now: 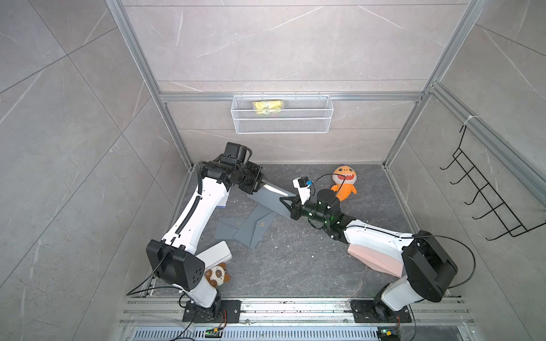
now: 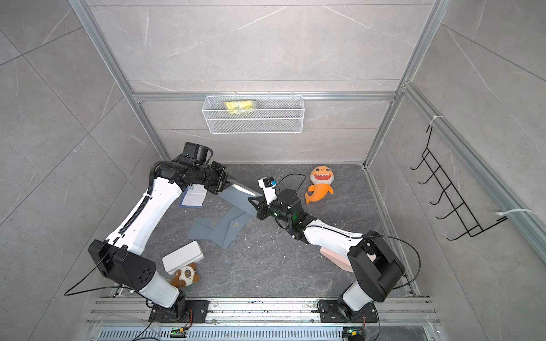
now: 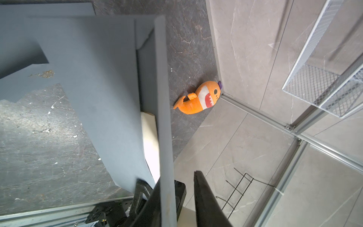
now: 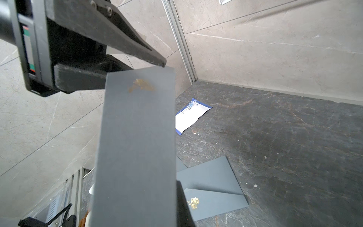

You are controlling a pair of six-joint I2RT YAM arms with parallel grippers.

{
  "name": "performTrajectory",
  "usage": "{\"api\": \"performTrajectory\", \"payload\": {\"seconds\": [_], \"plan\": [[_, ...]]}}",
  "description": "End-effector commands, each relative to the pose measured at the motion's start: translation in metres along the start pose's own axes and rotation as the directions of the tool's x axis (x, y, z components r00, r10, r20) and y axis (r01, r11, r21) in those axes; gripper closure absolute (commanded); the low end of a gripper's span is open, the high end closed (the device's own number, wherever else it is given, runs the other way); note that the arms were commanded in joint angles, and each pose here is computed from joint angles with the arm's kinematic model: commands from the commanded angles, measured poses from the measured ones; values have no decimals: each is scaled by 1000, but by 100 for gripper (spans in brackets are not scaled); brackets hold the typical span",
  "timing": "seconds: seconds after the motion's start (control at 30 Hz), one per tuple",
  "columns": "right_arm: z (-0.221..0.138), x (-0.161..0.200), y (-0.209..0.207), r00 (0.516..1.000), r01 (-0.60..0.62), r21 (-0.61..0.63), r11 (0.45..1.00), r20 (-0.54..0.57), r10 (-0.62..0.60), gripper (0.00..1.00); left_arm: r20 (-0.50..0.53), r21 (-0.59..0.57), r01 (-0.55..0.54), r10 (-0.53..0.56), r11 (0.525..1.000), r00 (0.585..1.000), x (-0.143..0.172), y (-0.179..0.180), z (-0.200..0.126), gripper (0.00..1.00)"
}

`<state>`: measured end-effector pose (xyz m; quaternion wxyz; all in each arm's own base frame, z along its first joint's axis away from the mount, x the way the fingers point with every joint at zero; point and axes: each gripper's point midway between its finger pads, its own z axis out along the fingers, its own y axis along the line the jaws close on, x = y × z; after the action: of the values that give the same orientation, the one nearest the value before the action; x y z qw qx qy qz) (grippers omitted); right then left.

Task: Take the letter paper out of the envelope
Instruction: Pick up the envelope from the envelope.

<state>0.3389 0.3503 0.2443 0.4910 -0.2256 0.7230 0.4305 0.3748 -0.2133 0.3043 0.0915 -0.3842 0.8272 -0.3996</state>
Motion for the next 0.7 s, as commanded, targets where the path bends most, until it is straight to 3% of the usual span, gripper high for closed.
{"api": "performTrajectory", "payload": {"seconds": [0.0, 0.13, 0.23, 0.3, 0.43, 0.67], "plan": [[-11, -29, 5, 993, -114, -7, 994, 32, 114, 100, 21, 144, -110, 108, 984, 994, 1, -41, -20, 56], [-22, -54, -8, 955, -287, -1, 958, 78, 287, 100, 166, 199, -259, 228, 945, 959, -13, -62, -52, 30], [-30, -76, -21, 890, -439, -10, 899, 137, 436, 100, 303, 176, -361, 298, 916, 905, -21, -63, -78, 23], [-36, -91, -27, 840, -517, -33, 855, 172, 515, 100, 342, 185, -391, 313, 902, 886, -22, -63, -87, 23], [-47, -119, -33, 710, -656, -98, 749, 258, 656, 100, 307, 269, -433, 350, 860, 885, -10, -65, -79, 24], [-61, -148, -36, 503, -779, -221, 586, 339, 795, 100, 174, 476, -477, 453, 739, 874, 50, -74, -35, 24]]}}
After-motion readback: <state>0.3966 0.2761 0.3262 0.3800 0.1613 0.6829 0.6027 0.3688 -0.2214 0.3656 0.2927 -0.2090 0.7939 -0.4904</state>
